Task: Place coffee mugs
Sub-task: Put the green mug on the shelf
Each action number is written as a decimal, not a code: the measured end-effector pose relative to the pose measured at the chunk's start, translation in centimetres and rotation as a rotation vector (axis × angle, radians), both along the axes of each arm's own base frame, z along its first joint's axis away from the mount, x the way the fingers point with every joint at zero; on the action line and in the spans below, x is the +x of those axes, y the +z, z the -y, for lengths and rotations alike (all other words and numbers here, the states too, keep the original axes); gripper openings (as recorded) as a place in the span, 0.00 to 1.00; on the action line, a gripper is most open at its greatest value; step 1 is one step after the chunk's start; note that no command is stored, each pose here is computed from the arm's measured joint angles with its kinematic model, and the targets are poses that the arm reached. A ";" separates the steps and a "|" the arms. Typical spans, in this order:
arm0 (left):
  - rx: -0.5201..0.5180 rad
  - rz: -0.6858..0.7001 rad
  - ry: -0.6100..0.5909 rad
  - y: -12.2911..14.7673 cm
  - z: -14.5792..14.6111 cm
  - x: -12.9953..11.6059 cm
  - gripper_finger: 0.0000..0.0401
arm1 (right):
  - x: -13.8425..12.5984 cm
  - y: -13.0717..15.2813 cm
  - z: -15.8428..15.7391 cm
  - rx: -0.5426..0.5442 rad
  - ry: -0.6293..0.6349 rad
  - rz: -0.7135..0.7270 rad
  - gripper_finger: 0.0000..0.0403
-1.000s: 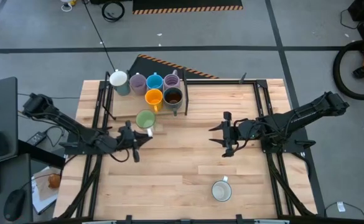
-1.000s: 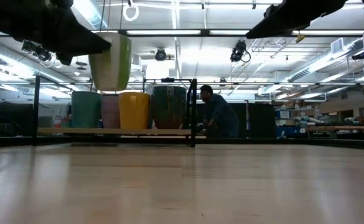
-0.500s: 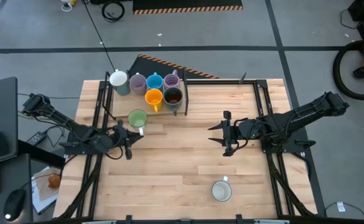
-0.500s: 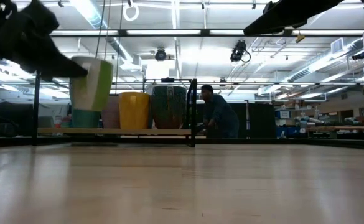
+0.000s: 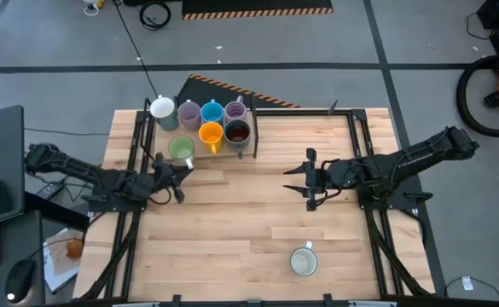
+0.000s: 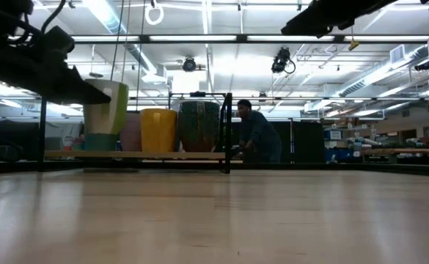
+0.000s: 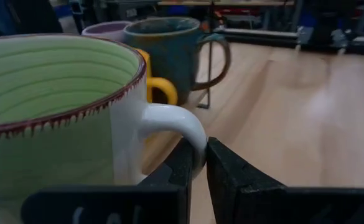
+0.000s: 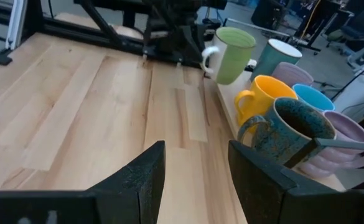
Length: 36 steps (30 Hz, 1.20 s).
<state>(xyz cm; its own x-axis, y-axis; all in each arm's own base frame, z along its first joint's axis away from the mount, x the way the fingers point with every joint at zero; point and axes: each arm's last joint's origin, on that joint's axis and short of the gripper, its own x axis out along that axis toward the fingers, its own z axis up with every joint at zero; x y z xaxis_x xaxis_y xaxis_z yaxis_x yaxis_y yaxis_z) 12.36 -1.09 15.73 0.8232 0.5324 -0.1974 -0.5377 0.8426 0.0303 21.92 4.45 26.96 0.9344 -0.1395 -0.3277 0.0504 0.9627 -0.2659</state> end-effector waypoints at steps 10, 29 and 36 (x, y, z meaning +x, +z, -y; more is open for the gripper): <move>0.022 -0.024 0.028 0.3 -2.9 0.4 0.08 | 0.0 0.1 0.0 0.002 0.000 0.008 0.45; -0.093 0.042 -0.012 0.4 -6.4 -0.2 0.08 | 0.0 0.1 -0.1 0.023 0.002 0.014 0.45; -0.119 0.049 -0.040 0.4 -6.3 -0.2 0.08 | 0.1 0.2 -0.1 0.023 0.004 0.021 0.45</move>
